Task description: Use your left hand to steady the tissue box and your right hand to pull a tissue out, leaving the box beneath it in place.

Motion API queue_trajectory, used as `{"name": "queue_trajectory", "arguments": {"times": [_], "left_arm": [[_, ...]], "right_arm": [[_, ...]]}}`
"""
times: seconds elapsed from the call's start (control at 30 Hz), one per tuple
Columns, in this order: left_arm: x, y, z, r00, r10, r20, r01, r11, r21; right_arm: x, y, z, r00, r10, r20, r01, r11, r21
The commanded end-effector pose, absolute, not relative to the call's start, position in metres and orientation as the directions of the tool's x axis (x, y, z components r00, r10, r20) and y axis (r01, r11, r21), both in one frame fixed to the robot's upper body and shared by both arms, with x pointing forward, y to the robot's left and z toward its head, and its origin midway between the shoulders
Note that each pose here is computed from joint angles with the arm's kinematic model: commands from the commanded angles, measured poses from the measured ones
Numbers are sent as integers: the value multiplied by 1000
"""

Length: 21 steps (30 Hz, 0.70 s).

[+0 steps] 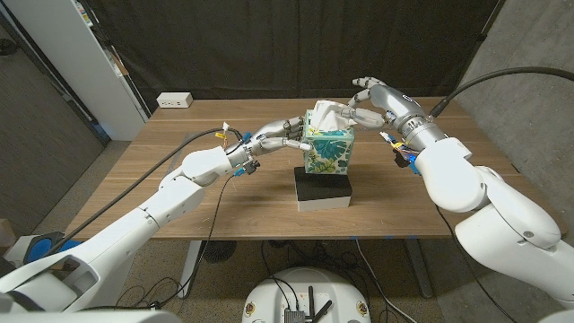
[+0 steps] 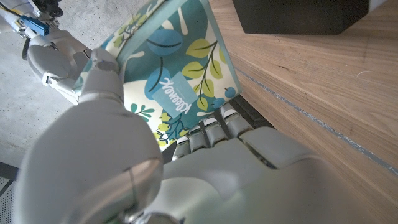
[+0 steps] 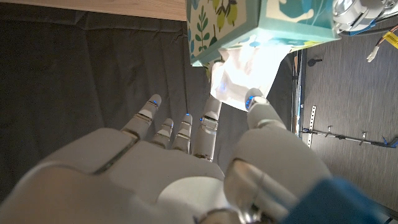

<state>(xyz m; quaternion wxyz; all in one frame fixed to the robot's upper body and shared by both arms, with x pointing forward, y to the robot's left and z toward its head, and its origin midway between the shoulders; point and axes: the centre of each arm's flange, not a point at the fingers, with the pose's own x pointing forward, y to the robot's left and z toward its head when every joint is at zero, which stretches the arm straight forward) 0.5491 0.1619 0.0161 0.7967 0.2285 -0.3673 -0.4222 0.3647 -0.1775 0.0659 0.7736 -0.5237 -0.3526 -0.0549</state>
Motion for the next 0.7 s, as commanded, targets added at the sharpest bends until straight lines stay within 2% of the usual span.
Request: {"name": "queue_trajectory", "arguments": {"times": [0.03,0.2,0.37,0.53,0.7], "left_arm": [[547,166,14,396,-825,403,497,561,662],[546,166,13,389,-830,400,513,556,654],[545,166,12,378,-834,403,514,551,658],[543,164,10,382,-832,402,511,553,659],[541,164,9,382,-831,404,505,554,662]], "right_arm": [[361,-178,65,742,303,598,430,468,-772],[360,-177,61,726,297,620,445,484,-753],[354,-178,54,661,310,683,486,516,-705],[352,-179,49,659,294,692,520,487,-702],[347,-183,47,601,272,751,577,503,-644]]}}
